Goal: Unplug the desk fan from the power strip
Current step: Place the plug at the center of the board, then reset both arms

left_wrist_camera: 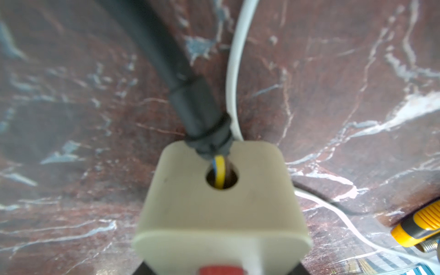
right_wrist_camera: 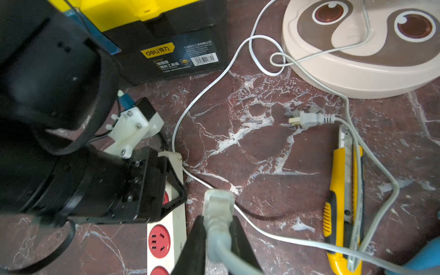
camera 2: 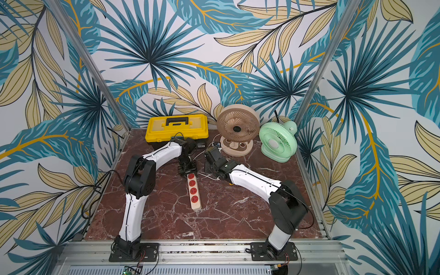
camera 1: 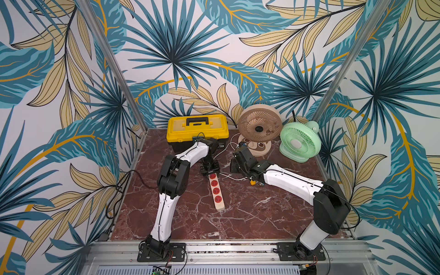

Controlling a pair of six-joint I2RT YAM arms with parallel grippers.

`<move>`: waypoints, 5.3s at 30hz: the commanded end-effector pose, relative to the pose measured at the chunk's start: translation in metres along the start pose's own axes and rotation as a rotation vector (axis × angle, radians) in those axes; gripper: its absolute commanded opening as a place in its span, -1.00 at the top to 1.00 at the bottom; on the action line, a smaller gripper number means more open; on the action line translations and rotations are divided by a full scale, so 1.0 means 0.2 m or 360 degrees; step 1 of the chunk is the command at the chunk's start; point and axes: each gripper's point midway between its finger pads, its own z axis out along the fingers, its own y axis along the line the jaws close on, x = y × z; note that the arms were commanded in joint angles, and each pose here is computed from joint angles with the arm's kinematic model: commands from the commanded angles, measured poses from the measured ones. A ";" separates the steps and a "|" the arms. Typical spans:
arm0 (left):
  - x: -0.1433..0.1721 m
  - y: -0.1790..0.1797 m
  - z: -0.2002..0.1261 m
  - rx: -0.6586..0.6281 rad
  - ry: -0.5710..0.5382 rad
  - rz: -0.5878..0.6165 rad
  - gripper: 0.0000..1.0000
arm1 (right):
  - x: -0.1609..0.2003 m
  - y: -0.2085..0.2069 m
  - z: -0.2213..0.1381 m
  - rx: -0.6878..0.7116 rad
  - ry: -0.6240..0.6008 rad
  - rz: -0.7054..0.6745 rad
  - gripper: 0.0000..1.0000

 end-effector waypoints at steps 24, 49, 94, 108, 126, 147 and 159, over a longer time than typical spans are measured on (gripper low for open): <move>-0.16 0.27 -0.47 0.0419 -0.0651 -0.0066 -0.98 | -0.04 0.41 0.60 -0.0231 0.0398 0.0085 1.00; -0.02 0.49 -0.91 0.0298 -0.1265 -0.0072 -1.00 | 0.08 0.32 0.87 -0.0200 0.0509 -0.0053 -0.41; 0.03 0.75 -1.24 -0.0083 -0.2599 0.0338 -1.00 | -0.23 -0.92 -0.65 0.0411 -0.1215 -0.0588 -0.99; -0.09 0.80 -0.97 -0.0299 -0.2477 0.0495 -1.00 | -0.04 -1.36 -0.52 0.0718 -0.1120 -0.0234 -0.99; -0.30 0.86 -0.69 -0.0138 -0.2300 0.0590 -1.00 | -0.10 -1.43 -0.21 0.0627 -0.0911 -0.0297 -0.99; -0.30 0.83 -0.67 -0.0115 -0.2260 0.0653 -1.00 | -0.11 -1.49 -0.21 0.0668 -0.0885 -0.0221 -0.99; -0.30 0.83 -0.67 -0.0133 -0.2252 0.0662 -1.00 | -0.11 -1.48 -0.20 0.0662 -0.0876 -0.0228 -0.99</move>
